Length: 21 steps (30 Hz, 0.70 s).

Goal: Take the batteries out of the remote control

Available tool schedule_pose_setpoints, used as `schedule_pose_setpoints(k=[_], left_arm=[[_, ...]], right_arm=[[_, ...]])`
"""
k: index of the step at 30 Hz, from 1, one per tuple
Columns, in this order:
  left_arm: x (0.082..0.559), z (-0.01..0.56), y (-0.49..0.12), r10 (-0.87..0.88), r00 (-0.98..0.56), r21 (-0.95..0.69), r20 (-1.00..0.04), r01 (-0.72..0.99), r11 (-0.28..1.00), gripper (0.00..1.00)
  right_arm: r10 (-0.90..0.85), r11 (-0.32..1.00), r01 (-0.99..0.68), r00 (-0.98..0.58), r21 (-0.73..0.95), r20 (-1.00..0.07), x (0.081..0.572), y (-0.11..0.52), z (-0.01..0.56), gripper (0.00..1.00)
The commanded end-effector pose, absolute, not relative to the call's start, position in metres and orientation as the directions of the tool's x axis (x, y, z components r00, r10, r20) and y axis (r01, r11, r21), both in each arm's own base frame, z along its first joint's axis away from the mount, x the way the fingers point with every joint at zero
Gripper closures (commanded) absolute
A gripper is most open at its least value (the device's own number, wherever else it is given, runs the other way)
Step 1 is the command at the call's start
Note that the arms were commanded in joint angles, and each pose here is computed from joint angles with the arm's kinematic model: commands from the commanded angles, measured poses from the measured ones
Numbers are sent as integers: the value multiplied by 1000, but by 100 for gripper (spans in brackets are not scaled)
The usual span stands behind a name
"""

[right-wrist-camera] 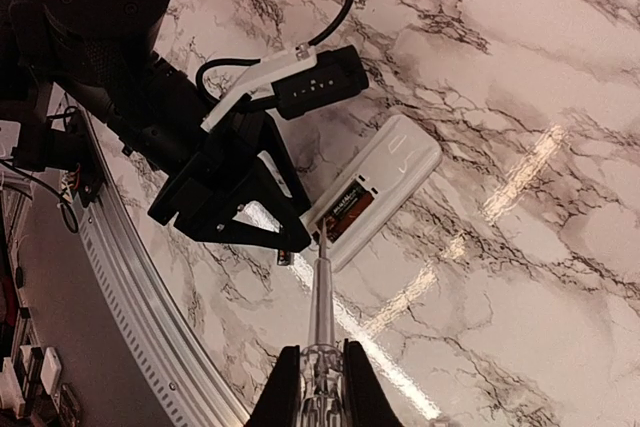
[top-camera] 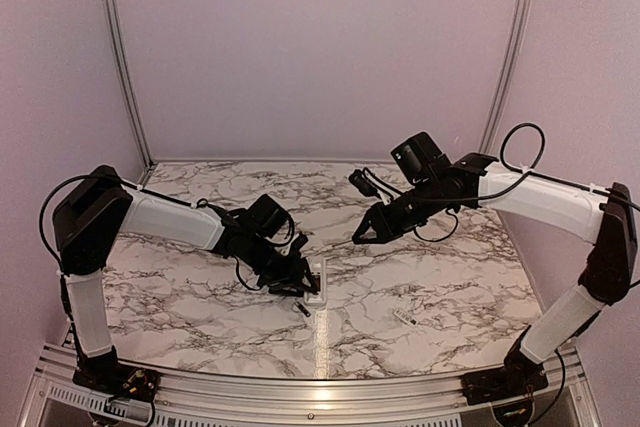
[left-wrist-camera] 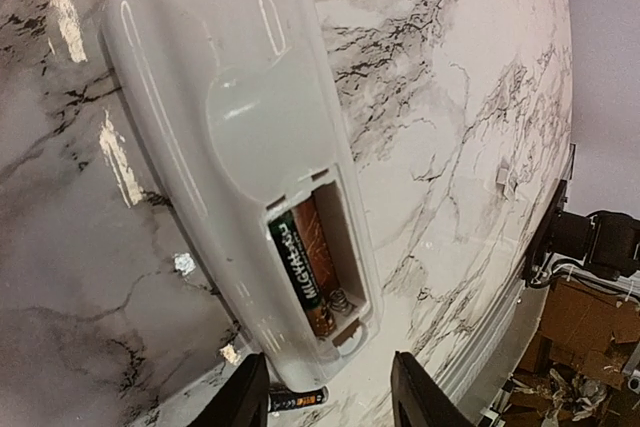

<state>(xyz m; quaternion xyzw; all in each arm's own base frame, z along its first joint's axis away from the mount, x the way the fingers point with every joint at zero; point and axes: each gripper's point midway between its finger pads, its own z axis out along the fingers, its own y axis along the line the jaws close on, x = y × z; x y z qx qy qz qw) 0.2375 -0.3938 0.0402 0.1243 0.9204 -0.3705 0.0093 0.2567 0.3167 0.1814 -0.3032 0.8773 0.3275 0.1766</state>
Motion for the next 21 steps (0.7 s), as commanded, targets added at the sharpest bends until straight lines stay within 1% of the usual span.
schedule_pose_setpoints(k=[1,17,21], left_arm=[[239,46,-395,217,-966,-677,-139,253,691,56],[254,69,-371,221,-945,-569,-239,321,757,57],[255,67,-364,229,-942,-532,-244,328,781,61]], right_arm=[[-406,591,-659,-741,465,-534,252,318,192,100],[-431,584,-664,-741,467,-515,242,328,183,100],[-437,583,-664,-742,469,-508,242,334,179,100]])
